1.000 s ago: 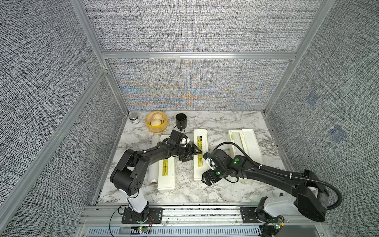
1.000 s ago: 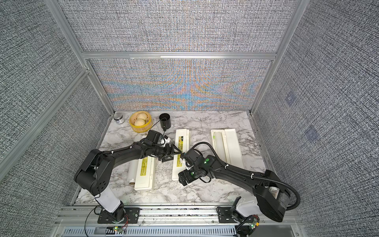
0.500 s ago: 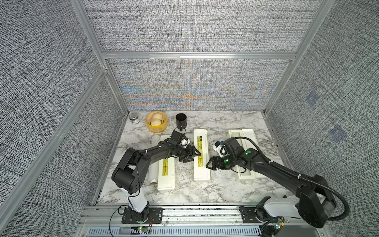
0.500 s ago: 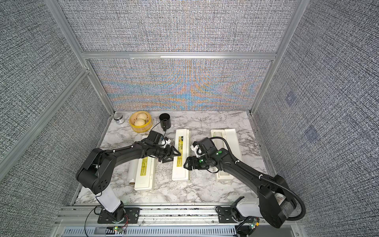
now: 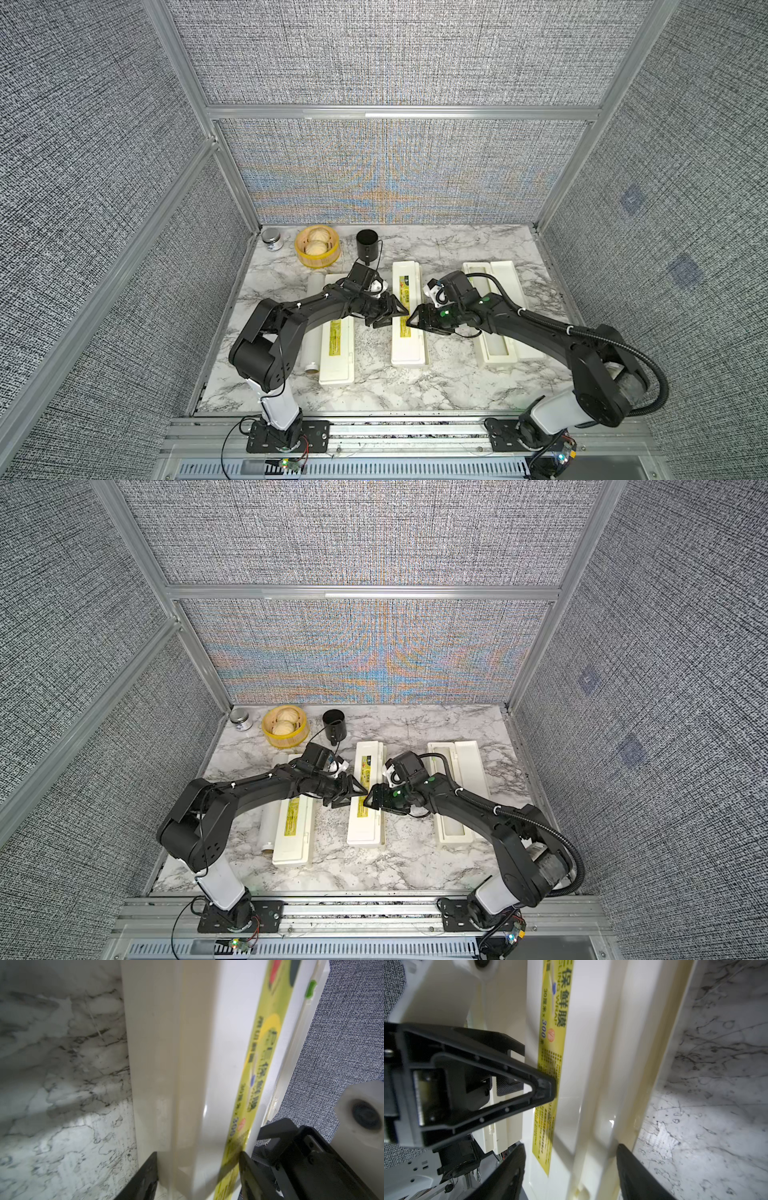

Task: Put plastic wrap rolls into dispensers
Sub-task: Close the lid on the plastic wrap cutting box.

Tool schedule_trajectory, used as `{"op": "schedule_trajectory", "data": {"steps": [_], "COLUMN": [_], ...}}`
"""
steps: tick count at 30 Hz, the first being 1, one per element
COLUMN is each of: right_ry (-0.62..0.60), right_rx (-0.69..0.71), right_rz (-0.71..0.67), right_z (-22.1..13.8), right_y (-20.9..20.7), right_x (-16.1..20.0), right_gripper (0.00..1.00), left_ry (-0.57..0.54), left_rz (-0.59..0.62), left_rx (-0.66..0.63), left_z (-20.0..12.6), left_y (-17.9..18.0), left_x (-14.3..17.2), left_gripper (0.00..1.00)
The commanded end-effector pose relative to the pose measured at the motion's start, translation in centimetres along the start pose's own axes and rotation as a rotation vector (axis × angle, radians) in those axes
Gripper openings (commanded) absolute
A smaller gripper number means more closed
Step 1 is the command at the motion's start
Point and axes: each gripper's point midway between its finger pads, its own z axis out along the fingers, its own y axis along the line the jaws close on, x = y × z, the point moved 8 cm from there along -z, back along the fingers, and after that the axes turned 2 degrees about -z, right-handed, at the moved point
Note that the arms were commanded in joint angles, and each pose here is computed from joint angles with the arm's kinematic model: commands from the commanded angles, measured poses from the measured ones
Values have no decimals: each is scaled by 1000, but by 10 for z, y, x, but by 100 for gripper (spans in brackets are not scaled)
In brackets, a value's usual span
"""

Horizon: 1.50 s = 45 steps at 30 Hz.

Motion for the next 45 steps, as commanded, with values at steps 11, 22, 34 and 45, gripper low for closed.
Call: {"op": "schedule_trajectory", "data": {"steps": [11, 22, 34, 45], "right_ry": [-60, -58, -31, 63], "right_rx": [-119, 49, 168, 100], "right_rz": [-64, -39, -45, -10], "right_z": [-24, -29, -29, -4], "right_y": [31, 9, -8, -20], "right_x": [-8, 2, 9, 20], "right_gripper": [70, 71, 76, 82], "left_ry": [17, 22, 33, 38], "left_rz": [74, 58, 35, 29], "left_rx": [101, 97, 15, 13], "left_z": [3, 8, 15, 19], "left_y": [-21, -13, 3, 2], "left_x": [1, 1, 2, 2], "left_gripper": [55, 55, 57, 57]}}
